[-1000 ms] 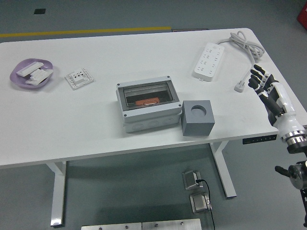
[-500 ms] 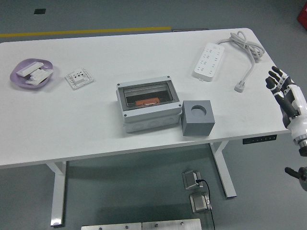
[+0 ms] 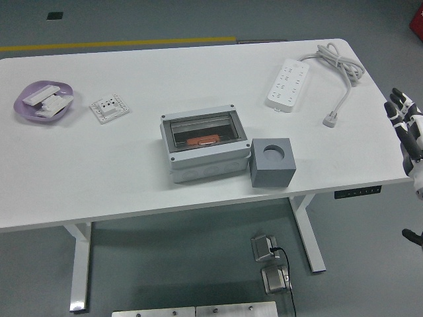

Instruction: Pick up the cylinder from the cube,place it in the box,flap close box

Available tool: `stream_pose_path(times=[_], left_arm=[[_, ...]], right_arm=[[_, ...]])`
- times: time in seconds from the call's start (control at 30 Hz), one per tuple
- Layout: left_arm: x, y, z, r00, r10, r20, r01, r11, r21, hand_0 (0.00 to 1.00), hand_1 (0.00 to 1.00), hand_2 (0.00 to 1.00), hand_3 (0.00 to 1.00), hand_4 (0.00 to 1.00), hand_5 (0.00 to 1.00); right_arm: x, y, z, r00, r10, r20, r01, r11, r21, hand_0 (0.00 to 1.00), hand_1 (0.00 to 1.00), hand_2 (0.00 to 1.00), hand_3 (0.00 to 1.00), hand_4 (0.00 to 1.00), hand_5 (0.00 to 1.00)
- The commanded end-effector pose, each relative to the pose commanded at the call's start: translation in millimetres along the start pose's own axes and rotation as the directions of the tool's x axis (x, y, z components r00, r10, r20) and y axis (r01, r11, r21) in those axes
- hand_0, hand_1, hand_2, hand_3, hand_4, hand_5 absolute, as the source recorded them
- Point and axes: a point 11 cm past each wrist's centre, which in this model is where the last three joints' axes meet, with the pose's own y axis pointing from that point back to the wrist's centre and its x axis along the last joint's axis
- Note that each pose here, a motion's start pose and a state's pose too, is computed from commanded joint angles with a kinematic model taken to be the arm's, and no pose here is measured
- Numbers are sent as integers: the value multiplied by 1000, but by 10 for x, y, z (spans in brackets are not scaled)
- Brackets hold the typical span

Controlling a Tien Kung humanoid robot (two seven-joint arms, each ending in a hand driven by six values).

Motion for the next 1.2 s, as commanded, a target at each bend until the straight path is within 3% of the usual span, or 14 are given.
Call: stream_pose_path(times=[0.23, 0.4, 0.5, 0.57, 0.73, 0.87, 1.07, 1.2], left_arm=[[8, 41, 216, 998, 10, 56, -8, 1000, -27, 567, 543, 483, 614, 2, 2], [-30, 99, 459, 989, 19, 149, -9, 998, -66, 568, 544, 484, 615, 2, 2], [-50, 127, 561, 984, 22, 179, -7, 996, -84, 568, 544, 484, 615, 2, 2], [-55, 132, 581, 982, 23, 188, -7, 996, -88, 569, 543, 486, 614, 2, 2], [-18, 90, 425, 976, 25, 215, -12, 998, -61, 569, 543, 486, 614, 2, 2], [52, 42, 236, 982, 22, 185, -16, 999, -36, 570, 543, 486, 615, 2, 2], [104, -24, -101, 992, 5, 129, -6, 1000, 8, 570, 544, 486, 615, 2, 2], [31, -45, -290, 993, -15, 119, 11, 999, 40, 571, 545, 486, 614, 2, 2]], right_arm=[[235, 156, -46, 994, 110, 3, -110, 992, 62, 998, 965, 971, 961, 998, 749], [431, 396, 9, 972, 232, 30, -234, 967, 97, 998, 951, 955, 943, 998, 753], [492, 488, 29, 961, 275, 40, -278, 954, 111, 998, 951, 955, 943, 998, 753], [507, 505, 17, 957, 286, 42, -289, 950, 121, 972, 901, 904, 893, 998, 768], [453, 487, 20, 961, 273, 40, -276, 953, 125, 972, 901, 904, 893, 998, 768], [304, 415, 57, 971, 236, 44, -240, 964, 115, 958, 878, 882, 872, 998, 783], [-14, 104, 19, 993, 114, 6, -114, 988, 103, 953, 869, 876, 866, 998, 790], [-173, -109, -104, 999, 49, -11, -48, 992, 119, 957, 864, 869, 861, 998, 791]])
